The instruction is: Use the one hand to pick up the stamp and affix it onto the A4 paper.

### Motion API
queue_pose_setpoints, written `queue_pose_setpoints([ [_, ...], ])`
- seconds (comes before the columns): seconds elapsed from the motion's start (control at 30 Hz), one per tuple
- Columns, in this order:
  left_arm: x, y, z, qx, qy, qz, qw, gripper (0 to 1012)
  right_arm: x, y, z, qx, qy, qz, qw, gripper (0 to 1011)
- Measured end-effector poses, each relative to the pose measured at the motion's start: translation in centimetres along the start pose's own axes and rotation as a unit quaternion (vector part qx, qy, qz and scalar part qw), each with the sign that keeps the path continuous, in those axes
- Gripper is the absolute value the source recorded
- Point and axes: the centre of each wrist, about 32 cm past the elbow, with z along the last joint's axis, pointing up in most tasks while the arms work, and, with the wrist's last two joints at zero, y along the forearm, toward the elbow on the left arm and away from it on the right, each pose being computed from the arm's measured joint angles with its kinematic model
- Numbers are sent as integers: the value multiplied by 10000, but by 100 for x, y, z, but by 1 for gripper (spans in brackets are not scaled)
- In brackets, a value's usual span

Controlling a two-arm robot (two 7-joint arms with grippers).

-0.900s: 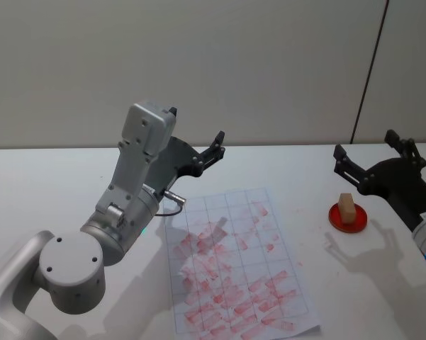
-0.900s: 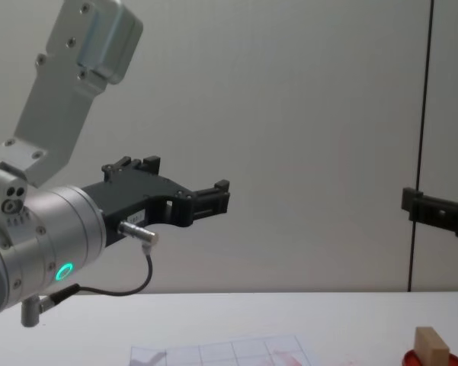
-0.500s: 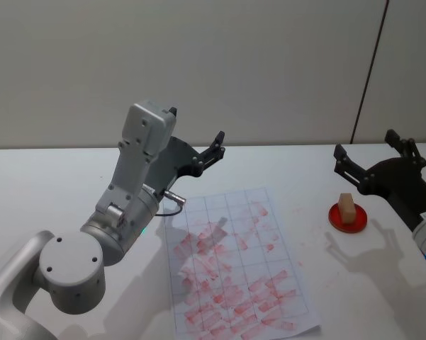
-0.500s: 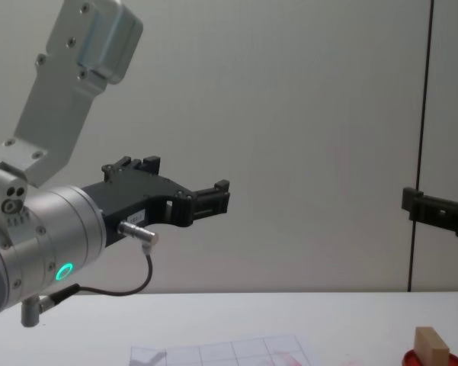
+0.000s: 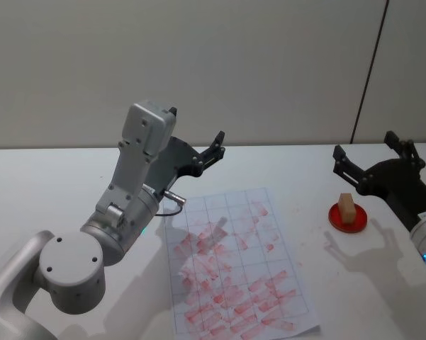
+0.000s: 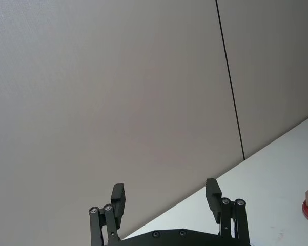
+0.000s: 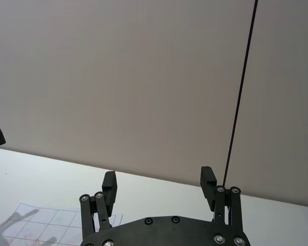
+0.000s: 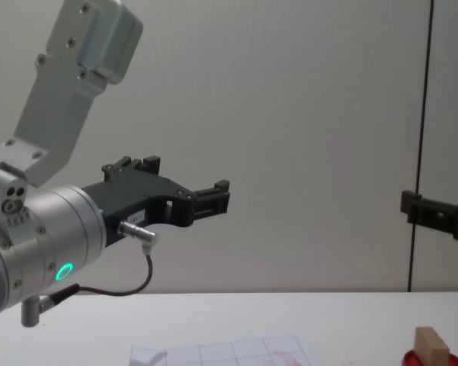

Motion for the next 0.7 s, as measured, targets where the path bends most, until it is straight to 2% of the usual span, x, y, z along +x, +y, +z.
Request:
queue_pose_setpoints([
  [0.37, 0, 0, 0, 0, 0, 0, 10000, 1001, -236, 70, -34, -433, 187, -420, 9980, 1001],
  [0.57, 0, 0, 0, 0, 0, 0, 10000, 1001, -418, 136, -87, -825, 324, -792, 9929, 1001],
  [0.7, 0, 0, 0, 0, 0, 0, 10000, 1001, -492, 173, -119, -1014, 367, -964, 9895, 1001],
])
